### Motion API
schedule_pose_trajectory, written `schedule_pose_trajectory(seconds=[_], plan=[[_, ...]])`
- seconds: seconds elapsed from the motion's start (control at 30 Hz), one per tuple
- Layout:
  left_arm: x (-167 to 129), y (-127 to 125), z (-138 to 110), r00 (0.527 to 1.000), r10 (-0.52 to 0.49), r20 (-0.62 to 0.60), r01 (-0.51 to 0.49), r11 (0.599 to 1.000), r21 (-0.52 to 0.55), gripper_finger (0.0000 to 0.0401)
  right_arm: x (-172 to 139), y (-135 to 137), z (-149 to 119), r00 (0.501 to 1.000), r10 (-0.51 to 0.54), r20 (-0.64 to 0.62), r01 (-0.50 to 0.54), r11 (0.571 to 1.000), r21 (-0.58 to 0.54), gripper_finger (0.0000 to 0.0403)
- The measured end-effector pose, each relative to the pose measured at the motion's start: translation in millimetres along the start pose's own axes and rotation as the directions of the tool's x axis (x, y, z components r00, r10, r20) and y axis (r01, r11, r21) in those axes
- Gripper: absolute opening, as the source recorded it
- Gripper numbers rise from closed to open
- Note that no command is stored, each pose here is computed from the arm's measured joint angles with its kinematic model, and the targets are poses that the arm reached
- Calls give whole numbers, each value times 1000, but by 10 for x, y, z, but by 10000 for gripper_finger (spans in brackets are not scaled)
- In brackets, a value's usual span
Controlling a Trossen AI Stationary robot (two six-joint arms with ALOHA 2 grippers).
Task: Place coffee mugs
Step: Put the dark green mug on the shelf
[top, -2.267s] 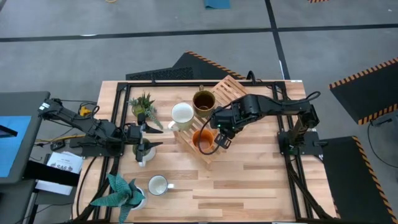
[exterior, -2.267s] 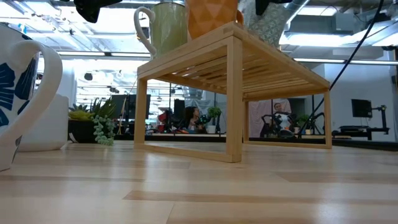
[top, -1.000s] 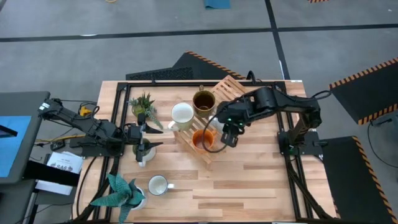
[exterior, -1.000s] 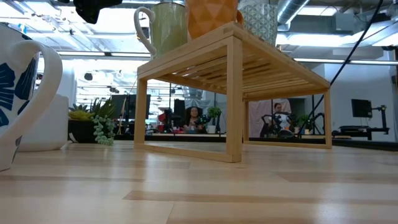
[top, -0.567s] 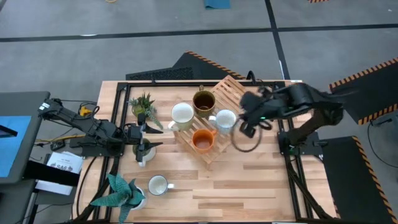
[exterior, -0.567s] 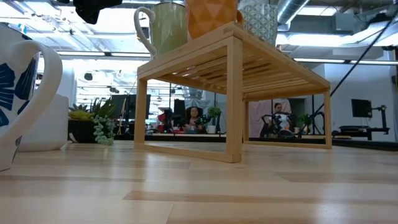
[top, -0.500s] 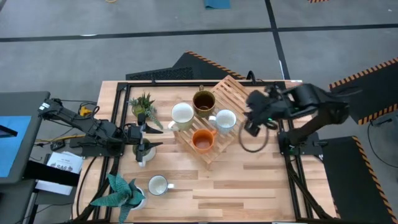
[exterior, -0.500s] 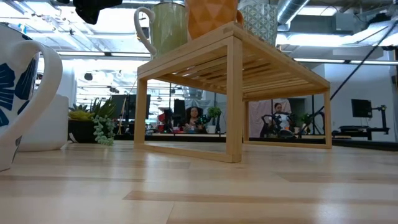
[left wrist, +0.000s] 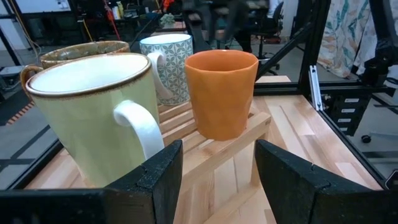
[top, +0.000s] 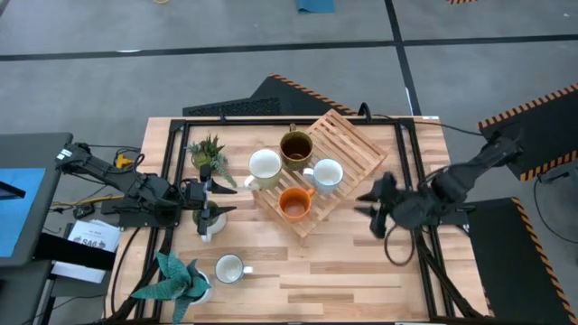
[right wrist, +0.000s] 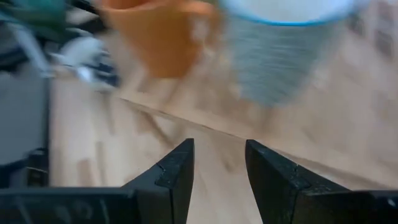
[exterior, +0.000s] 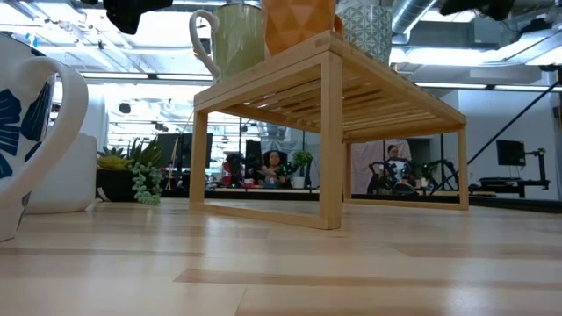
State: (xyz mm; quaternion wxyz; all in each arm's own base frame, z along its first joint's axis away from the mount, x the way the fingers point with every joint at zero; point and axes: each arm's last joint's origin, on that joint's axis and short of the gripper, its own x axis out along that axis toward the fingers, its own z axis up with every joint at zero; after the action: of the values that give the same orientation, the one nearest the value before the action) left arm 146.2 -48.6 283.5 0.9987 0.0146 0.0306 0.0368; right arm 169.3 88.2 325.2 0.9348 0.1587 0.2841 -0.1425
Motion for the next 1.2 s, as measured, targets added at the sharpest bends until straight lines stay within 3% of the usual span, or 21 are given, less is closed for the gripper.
schedule_pose_trajectory(seconds=[0.2, 0.47, 1.0, 1.1, 1.2], plan=[[0, 0, 0, 1000, 0, 0, 0, 1000, 2, 187, 313, 270, -218, 967, 165, 194, -136, 979, -152, 169], [0, 0, 1, 1000, 0, 1, 0, 1000, 2, 187, 581, 505, -217, 935, 189, 301, -82, 939, -335, 169], [0, 0, -3, 1000, 1, -3, -1, 1000, 23, 187, 550, 601, -291, 927, 233, 292, -113, 920, -375, 169], [-1, -18, -23, 998, -62, -23, 63, 998, 27, 187, 549, 601, -290, 927, 233, 292, -113, 920, -375, 169], [2, -66, -52, 976, -211, -50, 211, 977, 7, 187, 549, 601, -290, 927, 234, 292, -114, 920, -375, 169]])
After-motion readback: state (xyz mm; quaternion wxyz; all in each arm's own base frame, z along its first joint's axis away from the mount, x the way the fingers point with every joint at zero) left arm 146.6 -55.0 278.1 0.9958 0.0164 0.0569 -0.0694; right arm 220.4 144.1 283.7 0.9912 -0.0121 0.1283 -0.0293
